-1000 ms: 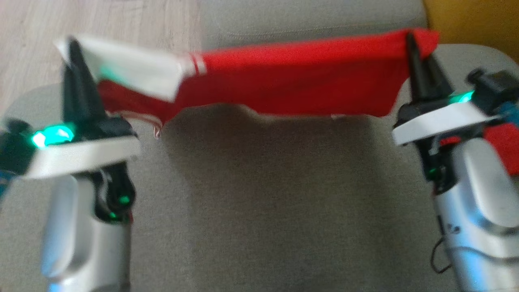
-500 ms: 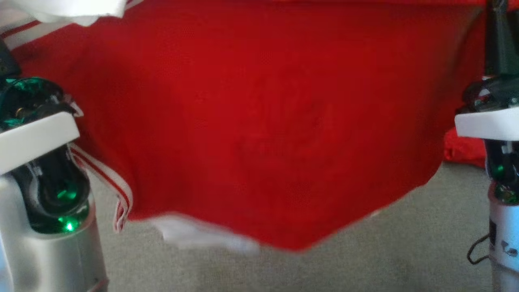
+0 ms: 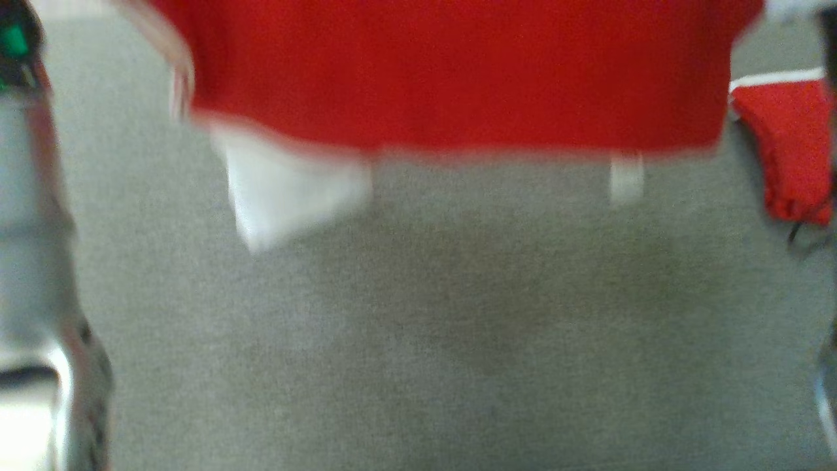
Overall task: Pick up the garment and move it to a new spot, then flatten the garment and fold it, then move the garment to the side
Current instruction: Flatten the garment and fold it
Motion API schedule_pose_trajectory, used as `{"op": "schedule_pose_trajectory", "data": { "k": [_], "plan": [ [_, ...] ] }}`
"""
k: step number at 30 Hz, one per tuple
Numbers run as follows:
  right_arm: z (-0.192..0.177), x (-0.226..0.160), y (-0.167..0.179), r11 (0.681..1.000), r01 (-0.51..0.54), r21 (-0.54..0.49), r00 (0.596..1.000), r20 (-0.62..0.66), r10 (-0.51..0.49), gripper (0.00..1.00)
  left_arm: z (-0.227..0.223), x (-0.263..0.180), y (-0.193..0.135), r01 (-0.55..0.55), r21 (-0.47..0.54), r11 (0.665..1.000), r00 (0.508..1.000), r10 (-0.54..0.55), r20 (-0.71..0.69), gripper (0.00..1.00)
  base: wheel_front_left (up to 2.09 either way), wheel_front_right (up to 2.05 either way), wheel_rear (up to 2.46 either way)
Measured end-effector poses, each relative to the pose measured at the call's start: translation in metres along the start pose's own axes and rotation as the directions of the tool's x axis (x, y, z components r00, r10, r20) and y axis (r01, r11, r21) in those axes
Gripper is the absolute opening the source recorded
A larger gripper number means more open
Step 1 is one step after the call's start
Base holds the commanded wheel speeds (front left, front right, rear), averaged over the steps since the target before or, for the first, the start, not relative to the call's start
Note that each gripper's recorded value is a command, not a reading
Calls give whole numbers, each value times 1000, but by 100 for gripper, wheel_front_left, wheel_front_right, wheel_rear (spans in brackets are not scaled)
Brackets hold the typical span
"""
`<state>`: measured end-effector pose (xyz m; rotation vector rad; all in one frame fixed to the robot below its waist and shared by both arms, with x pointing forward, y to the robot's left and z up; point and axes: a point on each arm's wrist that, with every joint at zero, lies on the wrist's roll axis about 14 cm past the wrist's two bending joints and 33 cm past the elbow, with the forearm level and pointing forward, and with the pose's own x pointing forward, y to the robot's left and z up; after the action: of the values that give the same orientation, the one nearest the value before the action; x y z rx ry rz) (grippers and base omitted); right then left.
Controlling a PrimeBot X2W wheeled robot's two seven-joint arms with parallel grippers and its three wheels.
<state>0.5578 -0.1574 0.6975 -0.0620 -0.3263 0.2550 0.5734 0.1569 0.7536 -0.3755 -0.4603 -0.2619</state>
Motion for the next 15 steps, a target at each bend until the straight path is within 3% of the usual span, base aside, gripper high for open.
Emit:
{"op": "schedule_pose_trajectory", "data": {
  "k": [1, 4, 8, 15],
  "plan": [
    [0, 0, 0, 1000, 0, 0, 1000, 0, 0, 0, 0, 0, 0, 0, 0, 1000, 1000, 0, 0, 0, 0, 0, 0],
    [3, 52, -11, 998, -1, -57, 995, 98, 6, 0, -4, 44, 22, -27, 36, 999, 998, 25, 55, 0, 0, 0, 0],
    [-6, 79, -19, 998, 20, -55, 990, 138, -12, 0, -10, 62, 36, -47, 47, 998, 995, 43, 91, 0, 0, 0, 0],
    [-112, 80, -3, 998, -20, -53, 994, -109, 15, 0, -76, 46, 62, -69, 119, 991, 996, 74, -42, 0, 0, 0, 0]
  ]
}}
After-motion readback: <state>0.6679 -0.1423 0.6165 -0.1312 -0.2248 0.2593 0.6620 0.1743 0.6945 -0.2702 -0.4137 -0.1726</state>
